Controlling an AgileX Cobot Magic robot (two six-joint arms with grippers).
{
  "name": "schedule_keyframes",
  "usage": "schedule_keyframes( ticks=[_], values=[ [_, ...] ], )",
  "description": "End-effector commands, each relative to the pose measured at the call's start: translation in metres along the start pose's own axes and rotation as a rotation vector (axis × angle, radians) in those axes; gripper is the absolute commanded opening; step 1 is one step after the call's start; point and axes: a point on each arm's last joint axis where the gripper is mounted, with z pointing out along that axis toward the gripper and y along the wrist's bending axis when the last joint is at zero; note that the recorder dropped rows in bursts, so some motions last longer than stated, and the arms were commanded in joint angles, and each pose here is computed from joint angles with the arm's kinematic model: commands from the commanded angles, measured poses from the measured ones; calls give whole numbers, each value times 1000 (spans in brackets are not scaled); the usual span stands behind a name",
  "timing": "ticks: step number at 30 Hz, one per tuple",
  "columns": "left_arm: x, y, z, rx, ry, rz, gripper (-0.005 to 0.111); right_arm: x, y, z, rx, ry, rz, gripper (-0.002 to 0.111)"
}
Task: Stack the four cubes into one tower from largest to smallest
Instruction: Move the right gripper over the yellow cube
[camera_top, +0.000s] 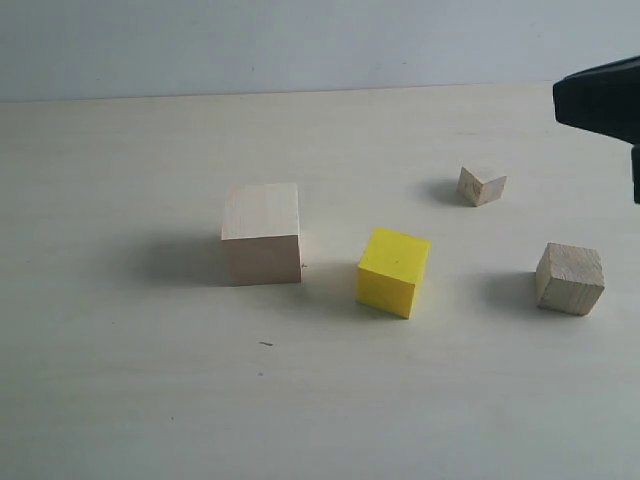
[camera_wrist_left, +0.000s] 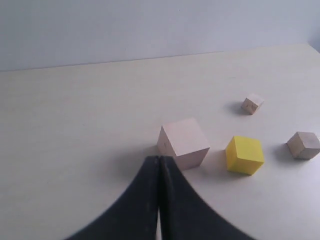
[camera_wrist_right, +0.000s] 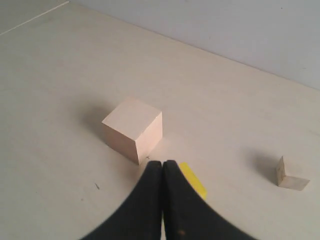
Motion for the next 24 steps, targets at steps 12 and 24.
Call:
schedule_keyframes(
  ticks=[12, 24],
  values=[
    [7, -3, 7, 35, 30, -86, 1, -8, -1, 2, 9, -56, 29, 0],
    [13, -2, 10, 23, 77, -15, 15, 18, -2, 20, -22, 272, -12, 48]
  ],
)
